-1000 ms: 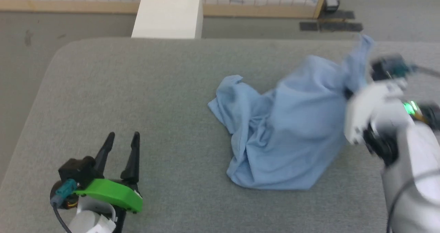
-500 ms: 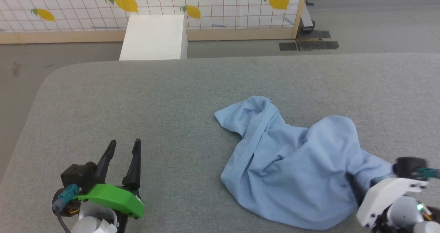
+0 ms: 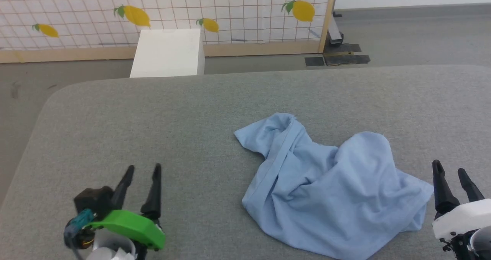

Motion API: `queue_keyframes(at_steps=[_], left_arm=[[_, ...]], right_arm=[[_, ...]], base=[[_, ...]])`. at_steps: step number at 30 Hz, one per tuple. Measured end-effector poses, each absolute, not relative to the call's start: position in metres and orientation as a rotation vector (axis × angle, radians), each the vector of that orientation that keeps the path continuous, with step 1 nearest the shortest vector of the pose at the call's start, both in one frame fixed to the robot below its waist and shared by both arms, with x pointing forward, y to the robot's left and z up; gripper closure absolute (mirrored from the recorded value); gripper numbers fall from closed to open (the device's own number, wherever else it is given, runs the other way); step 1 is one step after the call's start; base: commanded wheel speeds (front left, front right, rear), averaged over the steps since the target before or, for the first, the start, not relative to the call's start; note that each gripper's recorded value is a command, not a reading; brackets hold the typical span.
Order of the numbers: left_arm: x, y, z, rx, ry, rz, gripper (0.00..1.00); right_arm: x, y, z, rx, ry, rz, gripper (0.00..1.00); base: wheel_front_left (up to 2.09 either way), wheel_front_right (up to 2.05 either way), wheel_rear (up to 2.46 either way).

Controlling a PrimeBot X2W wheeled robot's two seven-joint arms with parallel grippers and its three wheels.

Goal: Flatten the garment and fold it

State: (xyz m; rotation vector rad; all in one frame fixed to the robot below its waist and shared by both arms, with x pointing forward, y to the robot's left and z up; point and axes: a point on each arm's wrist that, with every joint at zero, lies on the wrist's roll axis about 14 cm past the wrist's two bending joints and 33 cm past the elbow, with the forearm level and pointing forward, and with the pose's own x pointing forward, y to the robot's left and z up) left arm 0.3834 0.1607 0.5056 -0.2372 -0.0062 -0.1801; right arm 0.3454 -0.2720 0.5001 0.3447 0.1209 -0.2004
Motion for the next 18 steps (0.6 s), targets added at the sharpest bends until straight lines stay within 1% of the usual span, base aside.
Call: queue_keyframes(at_steps=[4, 7, 8, 10, 13, 18], left_arm=[[0.396, 0.126, 0.512, -0.230, 0.041, -0.295, 0.00], [0.415, 0.084, 0.531, -0.221, 0.072, -0.420, 0.00], [0.420, 0.066, 0.534, -0.228, 0.108, -0.467, 0.00], [0.425, 0.033, 0.536, -0.227, 0.185, -0.557, 0.00], [0.421, -0.012, 0.516, -0.135, 0.385, -0.691, 0.00], [0.413, -0.036, 0.473, 0.053, 0.644, -0.782, 0.00]], right_arm=[[0.341, -0.277, 0.502, 0.334, 0.116, -0.217, 0.00], [0.341, -0.278, 0.499, 0.333, 0.129, -0.220, 0.00], [0.341, -0.278, 0.499, 0.333, 0.134, -0.219, 0.00], [0.341, -0.277, 0.498, 0.330, 0.138, -0.219, 0.00], [0.341, -0.278, 0.497, 0.328, 0.147, -0.222, 0.00], [0.336, -0.286, 0.490, 0.337, 0.156, -0.255, 0.00]], base=[[0.00, 0.00, 0.00], [0.00, 0.00, 0.00], [0.00, 0.00, 0.00], [0.00, 0.00, 0.00], [0.00, 0.00, 0.00], [0.00, 0.00, 0.00]])
